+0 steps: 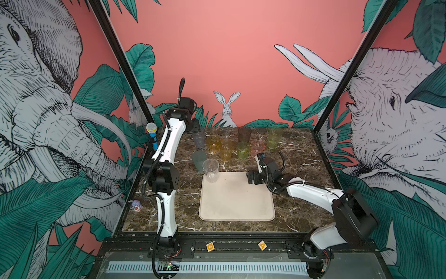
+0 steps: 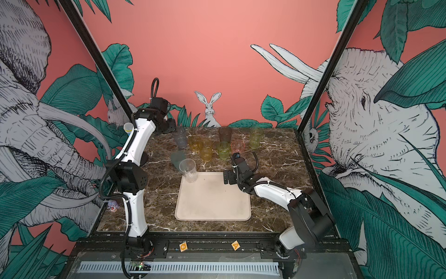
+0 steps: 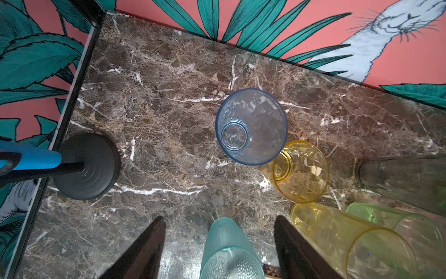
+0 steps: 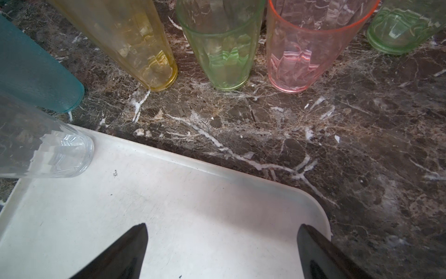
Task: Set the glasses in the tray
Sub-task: 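Move the left gripper to the blue-rimmed clear cup near the microphone stand, then lower the left gripper around the blue-rimmed cup's rim and close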
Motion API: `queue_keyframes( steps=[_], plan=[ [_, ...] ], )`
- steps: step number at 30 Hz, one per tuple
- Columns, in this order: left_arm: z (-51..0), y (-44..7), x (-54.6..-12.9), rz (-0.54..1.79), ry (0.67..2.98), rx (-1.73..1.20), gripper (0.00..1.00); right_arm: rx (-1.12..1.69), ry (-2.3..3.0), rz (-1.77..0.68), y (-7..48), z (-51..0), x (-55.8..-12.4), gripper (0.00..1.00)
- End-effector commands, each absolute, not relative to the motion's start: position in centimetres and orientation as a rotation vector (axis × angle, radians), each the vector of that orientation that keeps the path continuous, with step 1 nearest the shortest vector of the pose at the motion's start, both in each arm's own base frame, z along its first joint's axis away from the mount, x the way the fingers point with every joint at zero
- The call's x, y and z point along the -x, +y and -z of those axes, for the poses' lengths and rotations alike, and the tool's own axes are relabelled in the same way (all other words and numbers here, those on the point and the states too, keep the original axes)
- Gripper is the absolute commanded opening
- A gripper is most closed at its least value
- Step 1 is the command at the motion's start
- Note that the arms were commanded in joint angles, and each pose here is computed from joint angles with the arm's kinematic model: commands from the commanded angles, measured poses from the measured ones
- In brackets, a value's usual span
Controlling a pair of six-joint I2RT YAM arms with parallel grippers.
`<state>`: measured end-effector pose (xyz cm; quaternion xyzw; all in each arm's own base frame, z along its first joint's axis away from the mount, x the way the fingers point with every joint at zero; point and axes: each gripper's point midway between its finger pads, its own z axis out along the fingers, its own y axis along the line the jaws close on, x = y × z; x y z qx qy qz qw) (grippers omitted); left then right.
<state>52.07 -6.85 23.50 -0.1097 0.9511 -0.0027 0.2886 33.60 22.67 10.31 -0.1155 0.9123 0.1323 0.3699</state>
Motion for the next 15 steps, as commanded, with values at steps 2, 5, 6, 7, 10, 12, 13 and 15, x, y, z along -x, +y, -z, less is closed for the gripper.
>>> queue_keyframes(
  steps=[2, 5, 6, 7, 10, 12, 13, 15],
  plan=[
    [-24.1, -6.2, -52.9, 0.003, 2.51, 0.299, 0.73, 0.282, 2.311, -0.37, 23.5, -11.3, -34.4, 0.99],
    [-23.3, -6.1, -53.7, 0.005, 2.508, 0.309, 0.73, 0.283, 2.312, -0.37, 23.5, -11.3, -34.4, 0.99],
    [-23.0, -6.0, -53.9, 0.002, 2.507, 0.314, 0.73, 0.282, 2.312, -0.37, 23.5, -11.3, -34.4, 0.99],
    [-22.7, -6.0, -54.1, 0.001, 2.507, 0.319, 0.73, 0.283, 2.314, -0.368, 23.4, -11.3, -34.4, 0.99],
    [-22.3, -6.2, -54.8, 0.012, 2.495, 0.317, 0.73, 0.282, 2.312, -0.363, 23.4, -11.4, -34.4, 0.99],
    [-22.2, -6.3, -55.3, 0.017, 2.484, 0.317, 0.73, 0.285, 2.306, -0.346, 23.1, -11.6, -34.4, 0.99],
    [-22.1, -6.3, -55.6, 0.018, 2.478, 0.316, 0.73, 0.28, 2.302, -0.33, 22.9, -11.6, -34.5, 0.99],
    [-21.7, -6.4, -56.1, 0.028, 2.471, 0.319, 0.73, 0.277, 2.305, -0.313, 22.6, -11.6, -34.7, 0.99]
  ],
)
